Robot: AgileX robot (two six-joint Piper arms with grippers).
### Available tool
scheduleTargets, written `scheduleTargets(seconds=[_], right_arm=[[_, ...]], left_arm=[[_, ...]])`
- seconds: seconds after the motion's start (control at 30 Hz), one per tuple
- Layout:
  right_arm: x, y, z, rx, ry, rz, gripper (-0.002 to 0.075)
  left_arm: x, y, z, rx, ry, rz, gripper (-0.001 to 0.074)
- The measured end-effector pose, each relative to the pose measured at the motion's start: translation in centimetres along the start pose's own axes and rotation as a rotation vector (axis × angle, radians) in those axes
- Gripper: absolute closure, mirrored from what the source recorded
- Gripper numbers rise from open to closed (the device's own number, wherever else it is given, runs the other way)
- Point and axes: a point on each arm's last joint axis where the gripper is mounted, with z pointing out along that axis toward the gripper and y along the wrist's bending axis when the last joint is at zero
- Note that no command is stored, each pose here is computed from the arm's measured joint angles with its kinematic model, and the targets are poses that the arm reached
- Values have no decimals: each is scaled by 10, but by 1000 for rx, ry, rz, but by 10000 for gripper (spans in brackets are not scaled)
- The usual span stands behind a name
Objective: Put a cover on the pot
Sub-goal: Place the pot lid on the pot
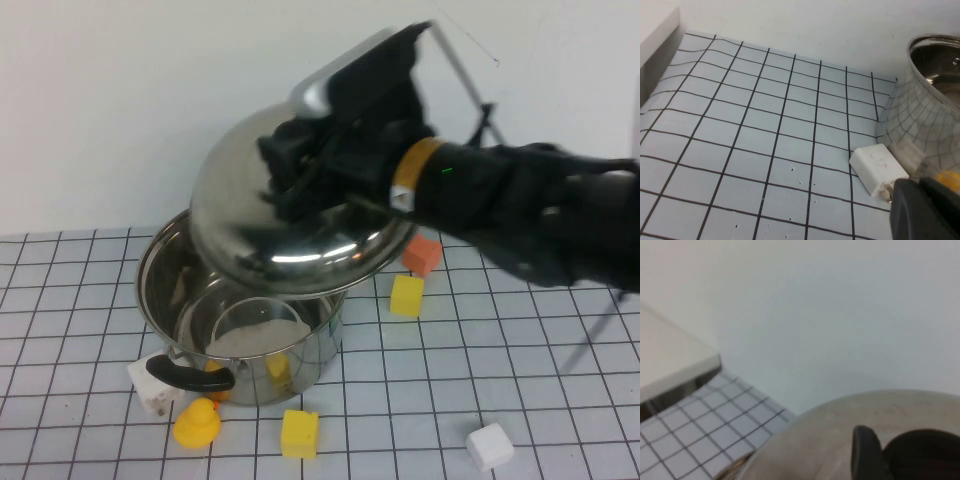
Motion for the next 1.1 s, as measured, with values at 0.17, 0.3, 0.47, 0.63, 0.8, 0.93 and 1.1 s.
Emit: scheduleTargets(seconds=[0.17,0.3,0.47,0.63,0.8,0.93,1.1], right_arm=[[26,15,39,-38,74,13,379],[36,23,54,-57,91,15,379],[40,31,67,-73,93,13,379],[51,37,73,-84,114,14,379],[61,39,78,-87,138,18,379],[63,40,79,-88,141,22,379],[68,40,81,-87,146,37,379]], left_arm=[[0,0,0,0,0,0,738],[0,0,0,0,0,0,738],[0,0,0,0,0,0,738],[0,0,0,0,0,-3,738],[0,0,0,0,0,-3,738],[0,0,0,0,0,-3,738],[0,0,0,0,0,-3,738]])
